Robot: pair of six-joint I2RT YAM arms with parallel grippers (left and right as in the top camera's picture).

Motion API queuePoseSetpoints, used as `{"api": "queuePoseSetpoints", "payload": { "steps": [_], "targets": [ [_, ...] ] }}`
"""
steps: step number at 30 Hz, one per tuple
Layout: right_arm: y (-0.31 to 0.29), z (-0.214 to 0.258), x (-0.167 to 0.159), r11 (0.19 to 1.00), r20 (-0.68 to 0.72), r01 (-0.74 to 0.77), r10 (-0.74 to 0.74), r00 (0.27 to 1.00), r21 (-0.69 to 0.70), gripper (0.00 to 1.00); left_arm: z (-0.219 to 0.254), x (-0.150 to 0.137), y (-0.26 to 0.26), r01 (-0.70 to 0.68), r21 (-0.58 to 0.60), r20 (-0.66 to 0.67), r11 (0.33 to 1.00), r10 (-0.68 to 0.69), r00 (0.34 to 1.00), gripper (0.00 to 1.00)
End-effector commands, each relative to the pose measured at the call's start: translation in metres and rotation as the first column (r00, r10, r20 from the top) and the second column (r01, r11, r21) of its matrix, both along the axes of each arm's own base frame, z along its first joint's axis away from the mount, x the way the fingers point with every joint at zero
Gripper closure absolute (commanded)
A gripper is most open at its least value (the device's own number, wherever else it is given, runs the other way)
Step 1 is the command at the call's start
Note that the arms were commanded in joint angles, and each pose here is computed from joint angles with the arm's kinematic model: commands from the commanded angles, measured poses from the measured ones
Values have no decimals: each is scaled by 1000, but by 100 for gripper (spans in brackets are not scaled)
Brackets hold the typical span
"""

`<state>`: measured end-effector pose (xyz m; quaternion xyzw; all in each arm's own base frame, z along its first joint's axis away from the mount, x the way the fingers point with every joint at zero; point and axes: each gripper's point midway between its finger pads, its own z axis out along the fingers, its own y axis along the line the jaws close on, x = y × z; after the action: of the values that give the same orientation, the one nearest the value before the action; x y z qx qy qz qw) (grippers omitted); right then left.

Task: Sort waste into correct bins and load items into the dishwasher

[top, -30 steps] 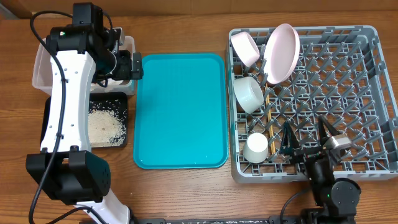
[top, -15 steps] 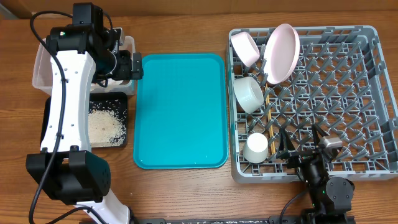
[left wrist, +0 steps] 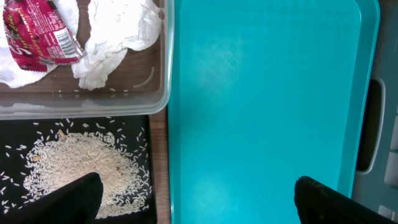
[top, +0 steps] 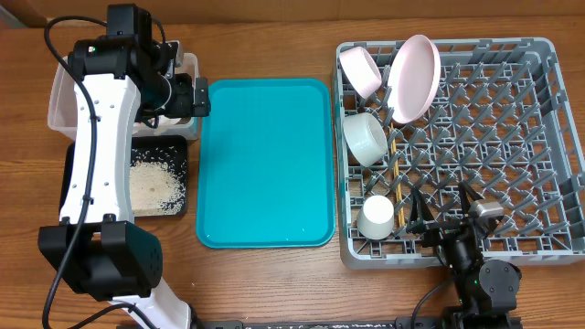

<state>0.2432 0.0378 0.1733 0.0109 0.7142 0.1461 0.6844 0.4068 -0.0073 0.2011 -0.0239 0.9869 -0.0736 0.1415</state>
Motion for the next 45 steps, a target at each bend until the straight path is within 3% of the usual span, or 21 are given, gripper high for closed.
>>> {"api": "queuePoseSetpoints", "payload": {
  "steps": [1, 23, 28, 36, 45],
  "targets": [
    [-3, -1, 0, 1000, 8, 13, -13, 1000, -4, 0, 4, 3, 0, -9, 1, 12, 1000, 9, 1000, 0],
    [-3, -1, 0, 1000, 8, 13, -13, 1000, -3, 0, 19, -1, -8, 11, 5, 51, 1000, -11, 999, 0],
    [-3, -1, 0, 1000, 8, 13, -13, 1000, -3, 0, 57, -32, -24, 52, 8, 146, 999, -52, 988, 0],
    [-3, -1, 0, 1000, 8, 13, -13, 1000, -3, 0, 67, -103, -33, 88, 37, 186, 995, -93, 978, 0],
    [-3, -1, 0, 1000, 8, 13, -13, 1000, -3, 0, 99, -140, -28, 71, 50, 363, 996, -84, 928, 0]
  ]
}}
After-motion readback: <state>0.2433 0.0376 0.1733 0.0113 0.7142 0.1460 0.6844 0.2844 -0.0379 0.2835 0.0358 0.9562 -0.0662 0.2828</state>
